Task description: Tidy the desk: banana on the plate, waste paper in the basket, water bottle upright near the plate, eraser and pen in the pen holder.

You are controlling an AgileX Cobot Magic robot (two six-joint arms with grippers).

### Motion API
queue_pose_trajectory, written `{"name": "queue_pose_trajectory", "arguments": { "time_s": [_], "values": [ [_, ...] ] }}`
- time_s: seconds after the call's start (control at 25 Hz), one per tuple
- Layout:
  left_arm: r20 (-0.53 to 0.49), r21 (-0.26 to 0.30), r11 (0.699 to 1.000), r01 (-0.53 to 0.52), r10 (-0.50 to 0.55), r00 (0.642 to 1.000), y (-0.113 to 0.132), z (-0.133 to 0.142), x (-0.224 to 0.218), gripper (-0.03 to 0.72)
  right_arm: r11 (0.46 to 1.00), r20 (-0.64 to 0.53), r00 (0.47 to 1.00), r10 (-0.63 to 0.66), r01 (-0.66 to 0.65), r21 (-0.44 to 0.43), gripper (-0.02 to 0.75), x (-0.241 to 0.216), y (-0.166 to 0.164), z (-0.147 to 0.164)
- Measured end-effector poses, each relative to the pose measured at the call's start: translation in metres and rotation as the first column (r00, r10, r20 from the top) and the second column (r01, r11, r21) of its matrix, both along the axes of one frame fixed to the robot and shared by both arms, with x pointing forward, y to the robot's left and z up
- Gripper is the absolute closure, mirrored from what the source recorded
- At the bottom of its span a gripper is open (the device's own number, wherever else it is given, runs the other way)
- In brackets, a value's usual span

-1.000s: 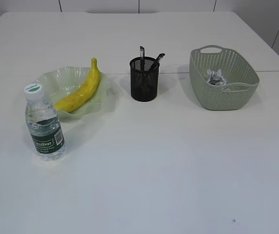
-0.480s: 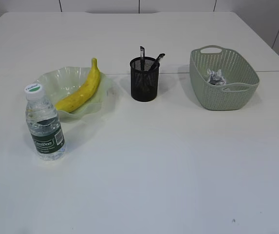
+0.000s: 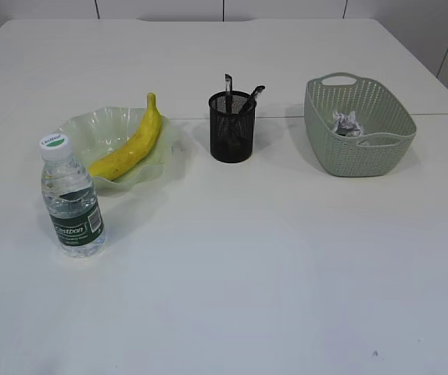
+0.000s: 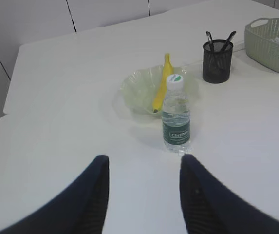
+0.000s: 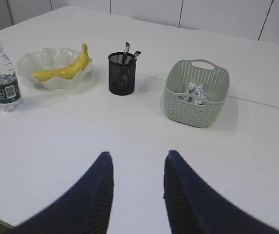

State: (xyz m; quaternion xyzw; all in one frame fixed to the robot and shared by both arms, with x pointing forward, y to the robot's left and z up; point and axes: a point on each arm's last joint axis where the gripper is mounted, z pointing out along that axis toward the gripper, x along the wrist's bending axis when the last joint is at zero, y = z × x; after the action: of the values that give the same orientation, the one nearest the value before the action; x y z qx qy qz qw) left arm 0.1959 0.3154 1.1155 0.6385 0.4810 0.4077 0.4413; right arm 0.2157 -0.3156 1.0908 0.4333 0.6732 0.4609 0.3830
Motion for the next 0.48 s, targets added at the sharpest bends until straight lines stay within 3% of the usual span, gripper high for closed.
{"name": "queue_pose_trajectory", "arguments": {
  "time_s": [0.48],
  "values": [
    [-0.052,-0.038,0.998,0.049,-0.051,0.997,-0.01,-0.02,0.016,0.351,0.999,-0.064,0.997,0.033,-0.032,0.015,0.471,0.008,0.007,-0.016]
  ]
}}
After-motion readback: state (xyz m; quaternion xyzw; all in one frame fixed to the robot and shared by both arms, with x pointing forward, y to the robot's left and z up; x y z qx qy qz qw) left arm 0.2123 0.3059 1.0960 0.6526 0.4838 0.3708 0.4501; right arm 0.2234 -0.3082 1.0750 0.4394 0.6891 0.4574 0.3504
